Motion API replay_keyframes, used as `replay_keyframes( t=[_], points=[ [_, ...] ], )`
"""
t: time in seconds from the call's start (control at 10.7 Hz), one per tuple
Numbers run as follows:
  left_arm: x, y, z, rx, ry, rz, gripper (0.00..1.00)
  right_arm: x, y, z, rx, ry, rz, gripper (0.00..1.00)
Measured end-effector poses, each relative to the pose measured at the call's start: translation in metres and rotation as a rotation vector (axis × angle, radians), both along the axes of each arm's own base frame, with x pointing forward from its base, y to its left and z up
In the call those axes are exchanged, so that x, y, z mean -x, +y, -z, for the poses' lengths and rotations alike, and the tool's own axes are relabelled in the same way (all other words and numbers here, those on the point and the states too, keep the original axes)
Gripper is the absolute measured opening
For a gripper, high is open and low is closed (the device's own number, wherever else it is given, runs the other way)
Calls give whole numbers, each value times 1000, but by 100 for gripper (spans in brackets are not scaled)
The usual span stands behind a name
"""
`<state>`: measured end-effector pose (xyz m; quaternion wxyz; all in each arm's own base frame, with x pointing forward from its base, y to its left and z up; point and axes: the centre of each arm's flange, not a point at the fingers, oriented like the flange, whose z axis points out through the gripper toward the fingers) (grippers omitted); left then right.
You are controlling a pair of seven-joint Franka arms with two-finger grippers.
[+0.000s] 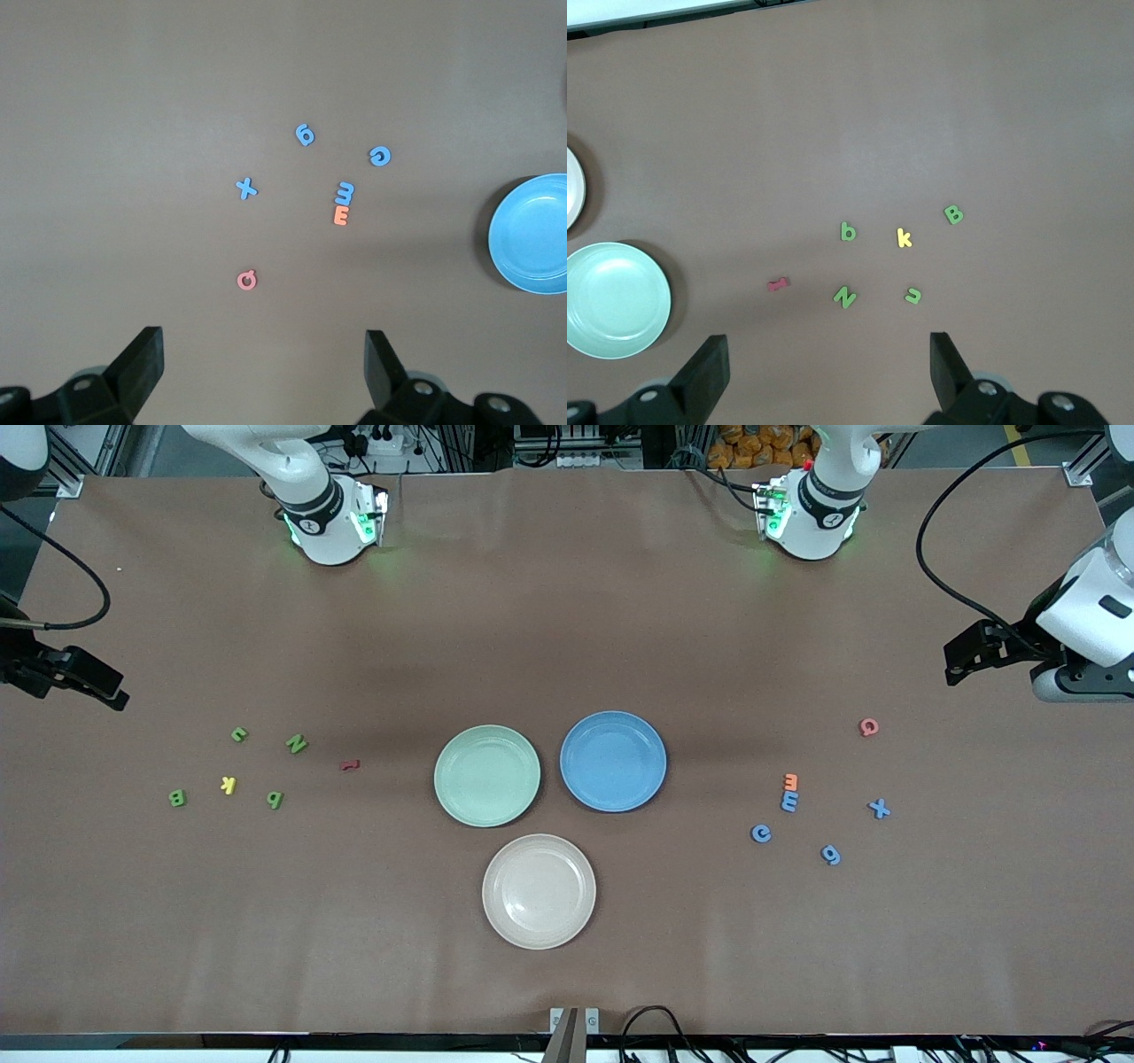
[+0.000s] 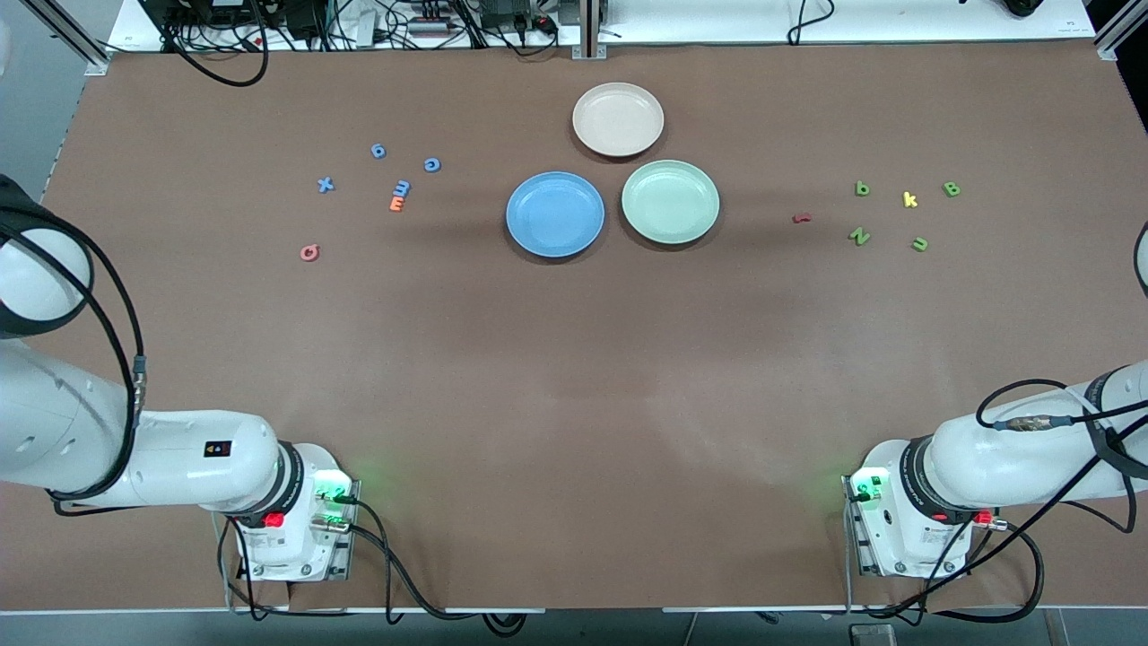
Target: Sort letters by color into matching plates
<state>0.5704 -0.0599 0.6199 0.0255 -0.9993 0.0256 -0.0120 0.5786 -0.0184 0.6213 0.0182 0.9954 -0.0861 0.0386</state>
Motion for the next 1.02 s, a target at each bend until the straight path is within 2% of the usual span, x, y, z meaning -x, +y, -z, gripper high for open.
replay_keyframes(
  t=[0.75,0.84,1.02],
  points=[
    [-3,3,7,0,13,6,100,-1,-5,3,0,6,10,100],
    [-6,6,15,5,29,-1,100,-1,-9,4,1,6,16,100],
    [-28,15,50,30,42,-20,100,-4,-16,16,1,15,28,100]
  ],
)
